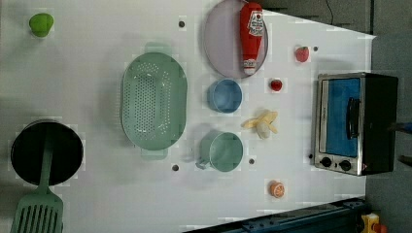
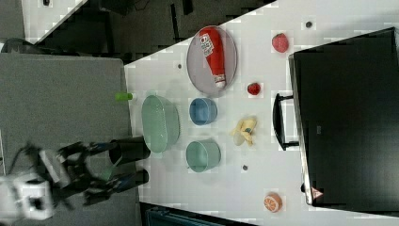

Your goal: Pick banana from table and place on oven.

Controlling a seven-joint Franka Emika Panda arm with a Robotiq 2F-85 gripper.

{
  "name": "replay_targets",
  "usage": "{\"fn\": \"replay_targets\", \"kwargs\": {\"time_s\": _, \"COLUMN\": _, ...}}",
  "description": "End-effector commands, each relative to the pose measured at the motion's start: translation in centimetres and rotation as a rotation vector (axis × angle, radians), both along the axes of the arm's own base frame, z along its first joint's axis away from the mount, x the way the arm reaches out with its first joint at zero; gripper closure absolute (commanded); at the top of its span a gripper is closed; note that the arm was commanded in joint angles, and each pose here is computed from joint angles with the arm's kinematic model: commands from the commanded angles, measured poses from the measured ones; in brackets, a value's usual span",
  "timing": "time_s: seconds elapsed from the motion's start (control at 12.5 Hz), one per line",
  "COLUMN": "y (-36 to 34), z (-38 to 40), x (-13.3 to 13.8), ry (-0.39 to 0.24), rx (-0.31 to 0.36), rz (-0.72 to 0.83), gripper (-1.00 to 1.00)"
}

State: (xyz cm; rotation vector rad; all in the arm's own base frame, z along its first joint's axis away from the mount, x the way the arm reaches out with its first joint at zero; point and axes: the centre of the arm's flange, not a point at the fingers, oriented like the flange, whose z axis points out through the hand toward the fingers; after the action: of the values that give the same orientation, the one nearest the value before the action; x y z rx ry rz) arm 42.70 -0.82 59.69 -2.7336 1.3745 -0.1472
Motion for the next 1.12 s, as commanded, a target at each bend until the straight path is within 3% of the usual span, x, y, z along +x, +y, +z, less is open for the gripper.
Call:
{"fn": "replay_targets", "kwargs": {"time_s": 0.08, "y": -1.3, "z": -11.2, "x": 2.5, "ry": 0.141, "rx": -0.006, "rz": -0.059, "gripper": -1.0}}
{"fn": "replay_targets", "kwargs": {"time_s": 0.4, "y": -1.5, "z": -22.0, "x": 4.6, "ry": 0.119, "rx": -0.012, "rz": -0.066, "gripper": -1.0}}
{"fn": "replay_targets", "kwargs": {"time_s": 0.88, "y": -1.6, "z": -36.3, "x": 4.9, "ry": 0.19, "rx": -0.023, "rz": -0.069, "gripper": -1.0}}
{"fn": "replay_targets", "kwargs": {"time_s": 1.12, "y": -1.6, "z": -41.4, "x": 4.7, "ry": 0.193, "rx": -0.028, "rz": -0.069, "gripper": -1.0}}
